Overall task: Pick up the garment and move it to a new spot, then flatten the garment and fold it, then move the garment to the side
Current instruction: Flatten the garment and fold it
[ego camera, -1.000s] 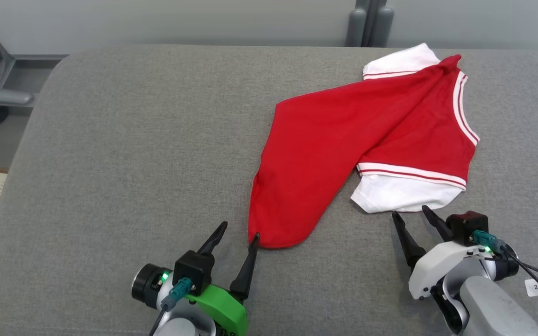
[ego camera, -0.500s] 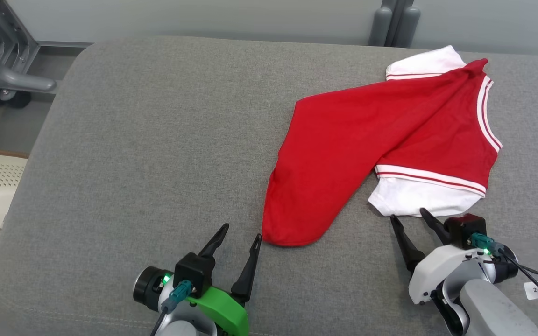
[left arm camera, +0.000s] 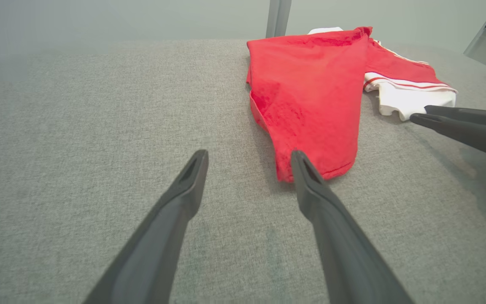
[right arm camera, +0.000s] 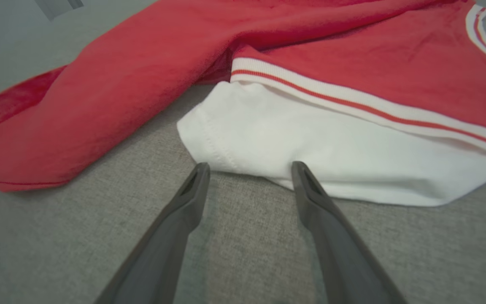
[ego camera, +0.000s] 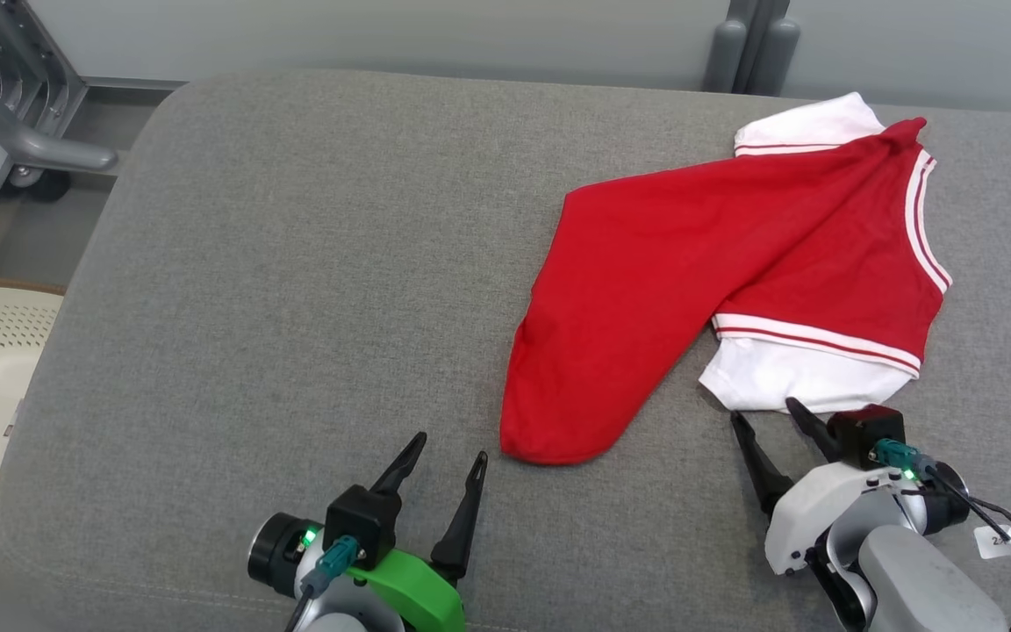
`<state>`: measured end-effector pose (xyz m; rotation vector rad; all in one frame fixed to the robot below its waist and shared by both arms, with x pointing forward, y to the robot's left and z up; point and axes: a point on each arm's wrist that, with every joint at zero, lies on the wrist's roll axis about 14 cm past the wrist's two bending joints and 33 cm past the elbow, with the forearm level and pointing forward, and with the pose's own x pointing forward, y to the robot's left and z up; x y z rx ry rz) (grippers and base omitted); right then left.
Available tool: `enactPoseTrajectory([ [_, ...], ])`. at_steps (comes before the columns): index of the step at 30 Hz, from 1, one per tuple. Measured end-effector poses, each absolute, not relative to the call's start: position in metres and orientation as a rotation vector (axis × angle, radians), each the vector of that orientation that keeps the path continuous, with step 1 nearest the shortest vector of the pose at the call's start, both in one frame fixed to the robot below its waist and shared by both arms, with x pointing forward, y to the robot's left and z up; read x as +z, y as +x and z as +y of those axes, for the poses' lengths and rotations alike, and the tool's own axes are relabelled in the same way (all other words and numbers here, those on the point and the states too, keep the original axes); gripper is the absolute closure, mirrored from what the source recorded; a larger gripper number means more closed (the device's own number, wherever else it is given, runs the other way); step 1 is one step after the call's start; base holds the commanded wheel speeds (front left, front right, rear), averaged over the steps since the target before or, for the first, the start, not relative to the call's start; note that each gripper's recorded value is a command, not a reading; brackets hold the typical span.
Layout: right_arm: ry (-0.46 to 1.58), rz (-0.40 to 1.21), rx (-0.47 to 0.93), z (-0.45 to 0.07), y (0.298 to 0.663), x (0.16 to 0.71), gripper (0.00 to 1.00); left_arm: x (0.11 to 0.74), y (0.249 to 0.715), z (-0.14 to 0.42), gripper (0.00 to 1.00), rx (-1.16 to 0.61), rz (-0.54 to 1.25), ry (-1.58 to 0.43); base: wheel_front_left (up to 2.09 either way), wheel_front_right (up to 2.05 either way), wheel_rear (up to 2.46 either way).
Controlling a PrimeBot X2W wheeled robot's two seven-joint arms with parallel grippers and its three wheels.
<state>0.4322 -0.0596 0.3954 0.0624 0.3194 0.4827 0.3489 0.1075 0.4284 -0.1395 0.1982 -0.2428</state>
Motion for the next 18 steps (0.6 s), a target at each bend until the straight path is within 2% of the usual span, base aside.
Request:
enactPoseTrajectory([
  [2,0.041,0.355,0.488,-0.058,0.431,0.387,0.0,0.427,0.348,0.108,0.0,-0.24,0.204,-0.141,0.0,0.0,0.0],
  [3,0.036,0.365,0.489,-0.058,0.432,0.385,0.24,0.426,0.348,0.109,0.0,-0.239,0.205,-0.141,0.0,0.0,0.0],
  [4,0.027,0.382,0.494,-0.056,0.432,0.382,0.63,0.426,0.347,0.108,0.0,-0.239,0.206,-0.142,0.0,0.0,0.0],
  [5,0.024,0.384,0.494,-0.055,0.434,0.382,0.84,0.426,0.347,0.109,0.0,-0.239,0.206,-0.143,0.0,0.0,0.0],
  [6,0.02,0.383,0.494,-0.055,0.438,0.383,1.0,0.426,0.348,0.109,0.0,-0.238,0.205,-0.147,0.0,0.0,0.0],
  [13,0.015,0.347,0.459,-0.066,0.455,0.396,1.0,0.43,0.348,0.11,0.0,-0.235,0.194,-0.151,0.0,0.0,0.0],
  [18,0.029,0.194,0.401,-0.092,0.476,0.444,1.0,0.434,0.344,0.106,0.0,-0.241,0.179,-0.159,0.0,0.0,0.0],
])
